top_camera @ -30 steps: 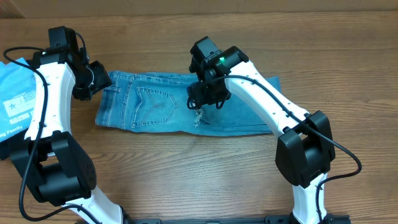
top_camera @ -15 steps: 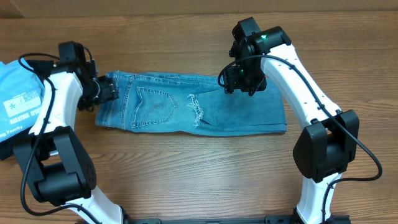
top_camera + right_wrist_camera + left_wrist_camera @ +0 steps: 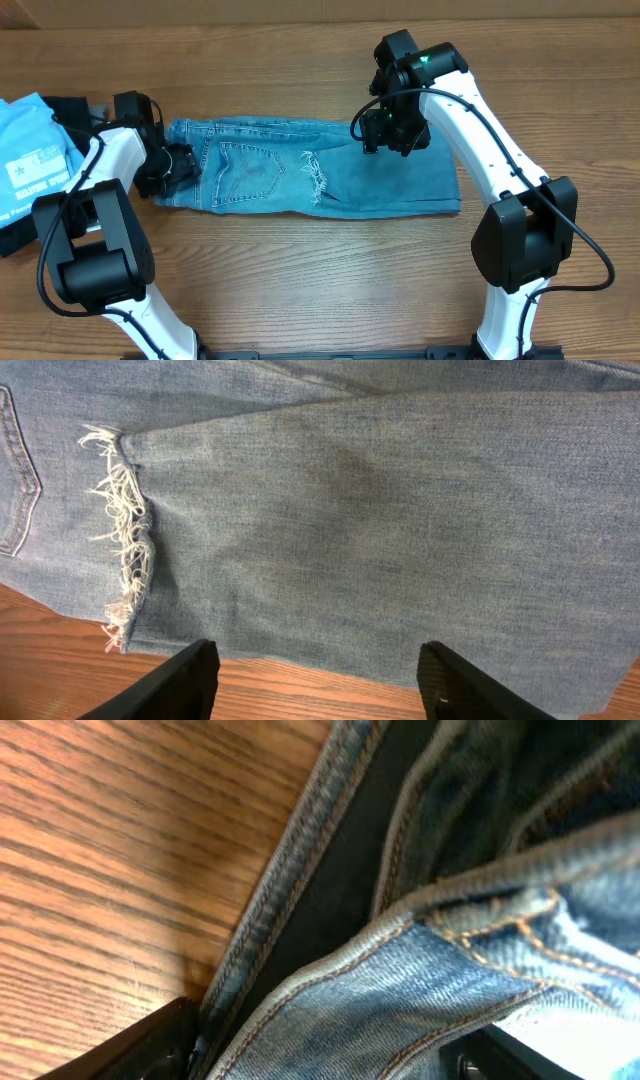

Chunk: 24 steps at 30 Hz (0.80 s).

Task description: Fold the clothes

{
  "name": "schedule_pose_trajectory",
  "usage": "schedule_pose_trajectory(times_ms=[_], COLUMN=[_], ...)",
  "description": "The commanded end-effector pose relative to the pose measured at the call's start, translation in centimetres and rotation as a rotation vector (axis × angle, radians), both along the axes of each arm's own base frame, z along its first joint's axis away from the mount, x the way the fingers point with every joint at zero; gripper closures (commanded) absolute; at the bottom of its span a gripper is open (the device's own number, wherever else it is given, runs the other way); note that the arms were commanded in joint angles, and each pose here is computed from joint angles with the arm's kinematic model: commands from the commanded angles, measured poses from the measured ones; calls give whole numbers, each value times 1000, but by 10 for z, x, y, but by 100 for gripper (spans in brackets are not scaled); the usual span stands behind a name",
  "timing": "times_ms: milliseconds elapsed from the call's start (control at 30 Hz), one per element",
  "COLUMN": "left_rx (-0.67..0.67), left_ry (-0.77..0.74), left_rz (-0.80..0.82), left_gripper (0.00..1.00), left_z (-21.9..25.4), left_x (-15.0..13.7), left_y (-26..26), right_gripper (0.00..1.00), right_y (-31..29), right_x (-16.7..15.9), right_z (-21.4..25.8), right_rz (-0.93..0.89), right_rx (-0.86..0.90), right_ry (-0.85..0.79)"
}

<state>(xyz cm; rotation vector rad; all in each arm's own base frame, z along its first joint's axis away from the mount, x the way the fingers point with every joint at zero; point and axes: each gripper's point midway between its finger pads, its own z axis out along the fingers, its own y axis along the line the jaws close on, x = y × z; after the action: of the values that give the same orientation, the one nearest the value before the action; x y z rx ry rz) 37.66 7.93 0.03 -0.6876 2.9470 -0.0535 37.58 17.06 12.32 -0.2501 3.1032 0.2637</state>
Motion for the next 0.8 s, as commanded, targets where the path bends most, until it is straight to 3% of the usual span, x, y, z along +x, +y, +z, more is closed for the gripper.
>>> schedule_pose_trajectory(times_ms=[0, 200, 300, 333, 400, 533, 667, 767], left_rx=[25, -42, -63, -64, -66, -102, -20, 15], left_ry=[130, 95, 93, 92, 92, 20, -169, -230], left_rz=[36, -64, -90, -90, -87, -11, 46, 20], left_gripper=[21, 39, 78, 87, 94, 96, 96, 96], left_z=[-47, -48, -52, -52, -52, -14, 59, 105], left_x=[-25, -19, -22, -22, -22, -15, 4, 16], left_y=[5, -8, -13, -13, -12, 10, 58, 75], right_gripper=[32, 33, 33, 33, 33, 37, 35, 31], right_y=[2, 0, -1, -2, -2, -21, -90, -153], right_x=[4, -1, -4, -4, -6, 8, 31, 21], right_z=[22, 21, 21, 21, 21, 35, 92, 97], right_rz=[-17, -20, -21, -21, -21, -138, -394, -518], right_rx=[18, 8, 5, 4, 0, -48, -36, -66], right_ry=[-57, -34, -24, -22, -13, -74, -215, -173])
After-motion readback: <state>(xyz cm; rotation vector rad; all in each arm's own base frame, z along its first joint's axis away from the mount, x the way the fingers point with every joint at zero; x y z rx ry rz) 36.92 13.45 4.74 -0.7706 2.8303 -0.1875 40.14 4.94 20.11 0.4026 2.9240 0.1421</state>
